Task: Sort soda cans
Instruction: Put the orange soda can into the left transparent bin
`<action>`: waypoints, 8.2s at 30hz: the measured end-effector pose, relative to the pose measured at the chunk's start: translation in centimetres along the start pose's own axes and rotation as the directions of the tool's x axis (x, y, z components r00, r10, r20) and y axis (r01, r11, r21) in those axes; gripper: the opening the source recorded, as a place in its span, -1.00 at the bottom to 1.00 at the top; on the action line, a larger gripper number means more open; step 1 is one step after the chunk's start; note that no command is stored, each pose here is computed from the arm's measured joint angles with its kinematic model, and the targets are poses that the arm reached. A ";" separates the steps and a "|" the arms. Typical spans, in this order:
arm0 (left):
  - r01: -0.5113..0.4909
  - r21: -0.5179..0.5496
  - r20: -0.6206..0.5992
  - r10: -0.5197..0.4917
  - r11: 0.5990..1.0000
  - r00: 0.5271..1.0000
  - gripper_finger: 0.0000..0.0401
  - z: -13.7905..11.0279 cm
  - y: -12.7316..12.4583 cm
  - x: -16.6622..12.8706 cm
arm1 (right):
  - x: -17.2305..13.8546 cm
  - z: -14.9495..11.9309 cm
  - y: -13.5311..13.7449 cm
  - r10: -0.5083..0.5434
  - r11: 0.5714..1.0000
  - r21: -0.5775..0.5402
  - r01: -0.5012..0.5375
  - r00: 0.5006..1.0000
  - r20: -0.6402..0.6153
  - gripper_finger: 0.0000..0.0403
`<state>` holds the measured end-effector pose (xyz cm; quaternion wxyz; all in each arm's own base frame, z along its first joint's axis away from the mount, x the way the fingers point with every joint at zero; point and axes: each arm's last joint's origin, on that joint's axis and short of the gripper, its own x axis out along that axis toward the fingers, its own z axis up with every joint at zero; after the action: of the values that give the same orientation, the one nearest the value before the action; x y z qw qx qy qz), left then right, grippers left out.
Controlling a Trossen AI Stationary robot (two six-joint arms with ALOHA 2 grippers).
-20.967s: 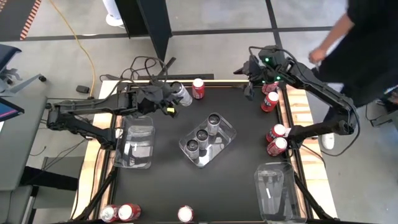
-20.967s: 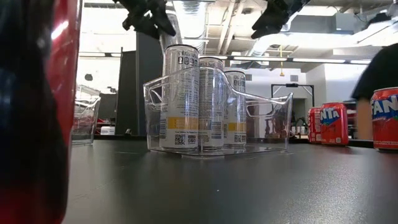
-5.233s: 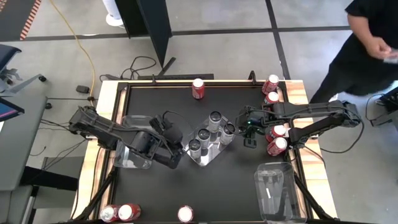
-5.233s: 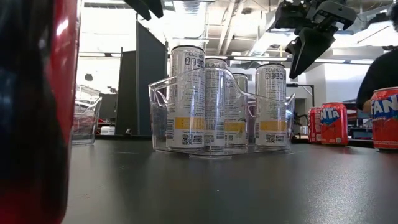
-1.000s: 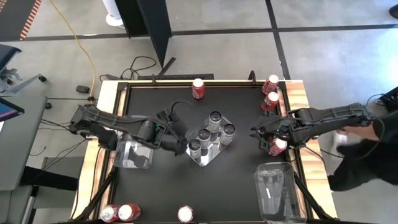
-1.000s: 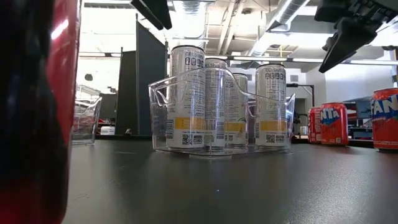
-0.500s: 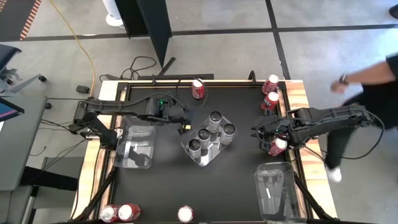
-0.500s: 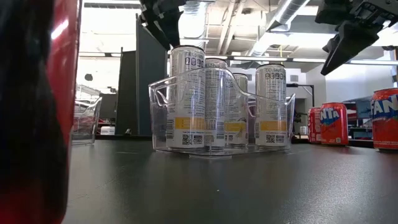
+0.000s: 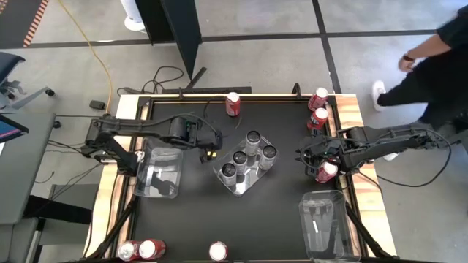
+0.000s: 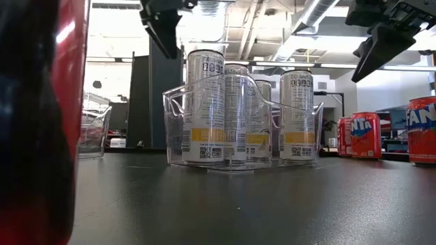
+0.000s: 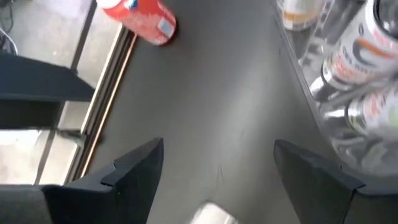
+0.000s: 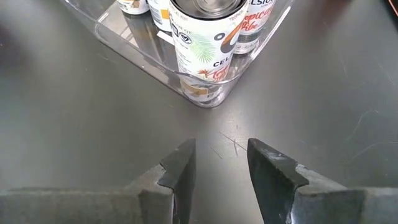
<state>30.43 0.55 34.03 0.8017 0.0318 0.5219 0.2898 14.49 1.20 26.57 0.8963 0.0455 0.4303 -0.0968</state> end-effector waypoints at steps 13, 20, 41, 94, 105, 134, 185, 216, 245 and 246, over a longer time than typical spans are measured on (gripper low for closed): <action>-0.051 -0.052 -0.096 0.046 0.997 0.994 0.49 -1.7 -0.4 -1.0 | 0.0 0.0 0.0 0.000 1.000 -0.018 0.000 1.000 0.000 -0.20; -0.106 -0.058 0.006 0.106 0.993 0.994 0.49 -0.7 -0.1 -0.7 | 0.0 0.0 0.0 0.000 1.000 -0.017 0.000 1.000 0.000 -0.20; 0.377 -0.498 0.366 -0.205 0.781 0.908 0.49 4.4 22.0 12.3 | -0.1 0.4 0.6 0.036 0.999 -0.018 -0.035 0.998 0.055 -0.20; 0.293 0.050 0.015 -0.294 0.955 0.956 0.91 9.8 18.1 20.3 | -0.3 0.6 1.4 0.077 0.996 -0.049 -0.073 0.994 0.084 -0.20; 0.301 -0.041 0.043 -0.299 0.953 0.953 0.91 10.1 18.0 22.1 | 0.1 0.7 1.5 0.072 0.997 -0.045 -0.069 0.995 0.069 -0.20; 0.370 -0.177 0.032 -0.370 0.912 0.928 0.91 9.8 17.2 25.4 | 0.2 0.8 1.6 0.072 0.996 -0.054 -0.068 0.995 0.072 -0.20; 0.423 -0.151 0.003 -0.427 0.894 0.904 0.53 9.2 16.7 27.1 | 0.3 0.8 1.6 0.072 0.996 -0.049 -0.069 0.995 0.075 -0.20; 0.386 -0.088 0.000 -0.387 0.918 0.922 0.53 10.0 16.3 18.4 | 0.3 0.8 1.6 0.073 0.996 -0.056 -0.069 0.994 0.078 -0.20; 0.262 -0.173 -0.050 -0.274 0.949 0.960 0.53 6.8 13.1 1.8 | 0.3 0.9 1.6 0.075 0.993 -0.094 -0.067 0.994 0.084 -0.20; 0.261 -0.178 -0.056 -0.274 0.949 0.960 0.53 6.5 12.8 1.3 | 0.3 0.9 1.6 0.075 0.993 -0.097 -0.067 0.994 0.084 -0.20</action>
<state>30.84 13.49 40.51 0.8118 -0.1190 0.5265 0.2227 15.67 2.56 26.93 0.9183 0.0143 0.3928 -0.0465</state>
